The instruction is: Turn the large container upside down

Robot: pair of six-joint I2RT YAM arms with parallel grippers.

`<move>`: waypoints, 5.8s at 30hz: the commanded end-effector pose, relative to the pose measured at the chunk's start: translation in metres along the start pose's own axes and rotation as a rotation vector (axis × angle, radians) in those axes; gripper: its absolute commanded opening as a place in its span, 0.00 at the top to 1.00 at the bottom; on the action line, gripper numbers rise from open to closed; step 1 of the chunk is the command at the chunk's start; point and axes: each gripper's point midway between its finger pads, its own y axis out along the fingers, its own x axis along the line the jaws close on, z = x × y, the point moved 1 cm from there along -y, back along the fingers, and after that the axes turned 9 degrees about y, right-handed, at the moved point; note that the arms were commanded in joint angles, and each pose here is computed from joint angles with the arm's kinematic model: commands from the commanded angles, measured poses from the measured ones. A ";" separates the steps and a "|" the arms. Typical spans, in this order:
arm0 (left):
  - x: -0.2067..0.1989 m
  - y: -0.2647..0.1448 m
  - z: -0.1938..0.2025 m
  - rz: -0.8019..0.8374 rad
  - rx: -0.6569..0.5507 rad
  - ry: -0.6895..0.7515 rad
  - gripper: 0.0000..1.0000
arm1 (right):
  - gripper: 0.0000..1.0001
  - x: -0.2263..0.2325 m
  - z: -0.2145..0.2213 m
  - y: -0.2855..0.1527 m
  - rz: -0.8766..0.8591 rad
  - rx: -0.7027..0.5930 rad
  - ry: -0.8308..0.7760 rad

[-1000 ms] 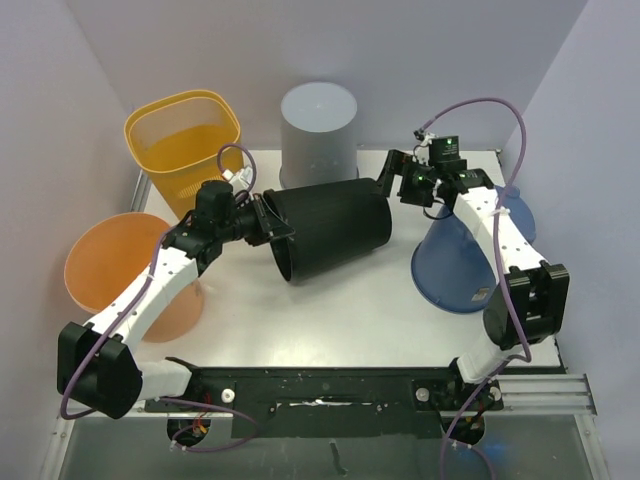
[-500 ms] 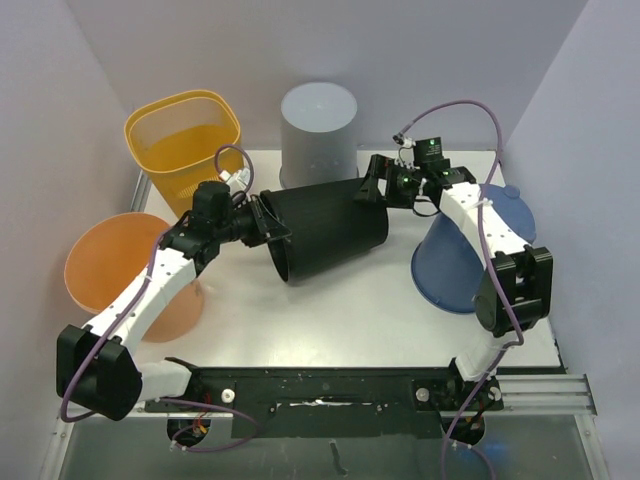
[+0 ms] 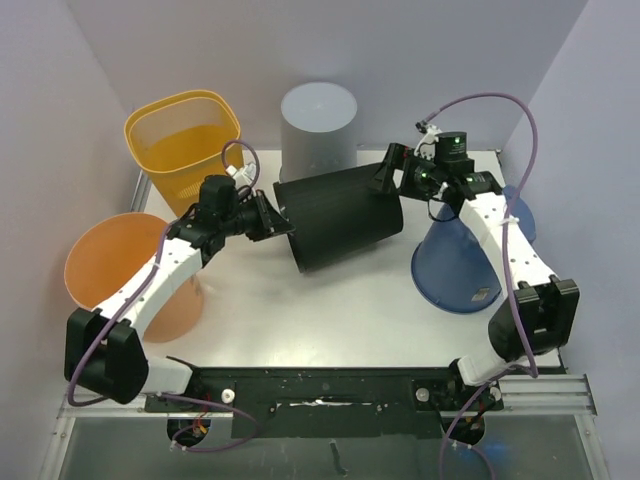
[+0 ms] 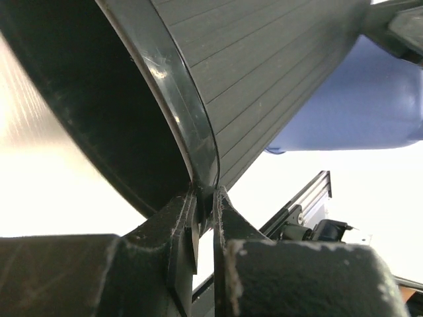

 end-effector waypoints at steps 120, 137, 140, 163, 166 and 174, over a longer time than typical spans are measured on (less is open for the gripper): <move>0.016 -0.153 -0.139 -0.493 -0.368 0.364 0.25 | 0.02 0.059 0.052 0.053 0.307 0.098 -0.520; -0.007 -0.129 -0.131 -0.284 -0.319 0.380 0.24 | 0.03 0.037 -0.007 0.049 0.365 -0.074 -0.396; -0.006 -0.130 -0.128 -0.286 -0.315 0.381 0.24 | 0.02 0.041 0.002 0.055 0.348 -0.059 -0.402; -0.024 -0.132 -0.150 -0.231 -0.402 0.392 0.24 | 0.02 -0.054 -0.063 0.073 0.528 -0.104 -0.355; -0.018 -0.131 -0.163 -0.276 -0.427 0.380 0.24 | 0.02 -0.086 -0.081 0.070 0.602 -0.142 -0.326; -0.011 -0.118 -0.184 -0.307 -0.431 0.402 0.24 | 0.02 -0.076 -0.077 0.059 0.589 -0.145 -0.328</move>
